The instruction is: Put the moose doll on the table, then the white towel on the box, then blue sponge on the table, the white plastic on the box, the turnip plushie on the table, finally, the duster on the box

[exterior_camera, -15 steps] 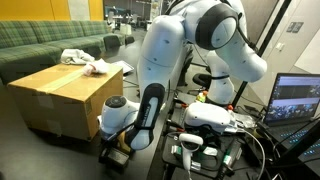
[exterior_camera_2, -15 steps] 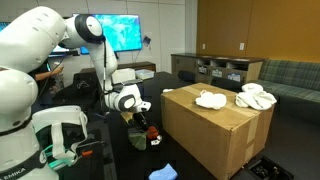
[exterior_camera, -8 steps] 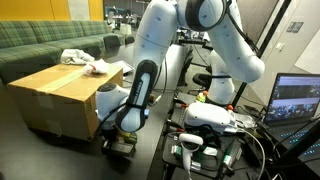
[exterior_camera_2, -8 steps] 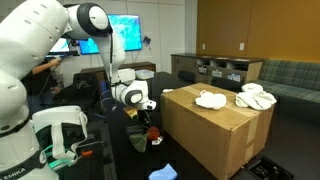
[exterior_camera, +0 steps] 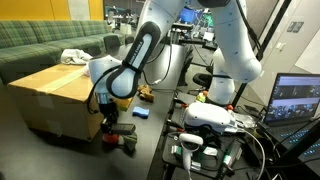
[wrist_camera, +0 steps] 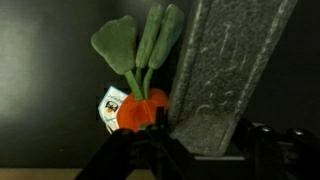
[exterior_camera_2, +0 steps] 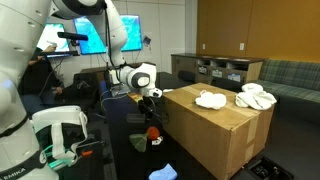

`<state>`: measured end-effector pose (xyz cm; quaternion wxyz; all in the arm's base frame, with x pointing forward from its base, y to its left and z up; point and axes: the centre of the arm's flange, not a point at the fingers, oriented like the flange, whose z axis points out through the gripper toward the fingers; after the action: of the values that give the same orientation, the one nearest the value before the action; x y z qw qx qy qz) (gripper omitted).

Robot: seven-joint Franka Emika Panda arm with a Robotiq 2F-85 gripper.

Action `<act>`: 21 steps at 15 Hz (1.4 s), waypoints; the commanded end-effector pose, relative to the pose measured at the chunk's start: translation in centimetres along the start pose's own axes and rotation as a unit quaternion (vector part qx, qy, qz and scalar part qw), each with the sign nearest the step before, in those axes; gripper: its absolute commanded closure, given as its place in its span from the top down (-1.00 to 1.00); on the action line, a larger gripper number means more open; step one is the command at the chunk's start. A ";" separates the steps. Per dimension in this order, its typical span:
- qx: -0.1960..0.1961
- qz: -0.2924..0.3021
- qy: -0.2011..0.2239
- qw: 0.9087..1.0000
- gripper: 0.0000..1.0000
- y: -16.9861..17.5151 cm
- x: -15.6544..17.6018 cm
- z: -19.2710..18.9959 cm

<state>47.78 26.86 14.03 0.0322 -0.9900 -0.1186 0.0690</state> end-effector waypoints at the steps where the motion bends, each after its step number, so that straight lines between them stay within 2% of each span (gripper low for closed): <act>1: 0.027 0.000 0.000 1.000 -0.30 3.6 0.1 -8.1; 6: 0.041 0.006 0.047 0.998 -0.30 9.8 3.6 -16.6; 10: 0.049 0.007 0.094 0.994 -0.30 13.2 7.8 -20.4; 12: 0.058 0.008 0.120 0.991 -0.30 13.7 9.8 -21.9; 14: 0.069 0.009 0.140 0.988 -0.30 13.5 11.7 -22.1; 17: 0.085 0.035 0.192 0.977 -0.30 13.0 14.7 -22.5; 21: 0.071 0.053 0.250 0.964 -0.30 13.3 18.9 -20.9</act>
<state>67.86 16.27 32.66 0.1275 -0.9809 -0.0630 -0.1324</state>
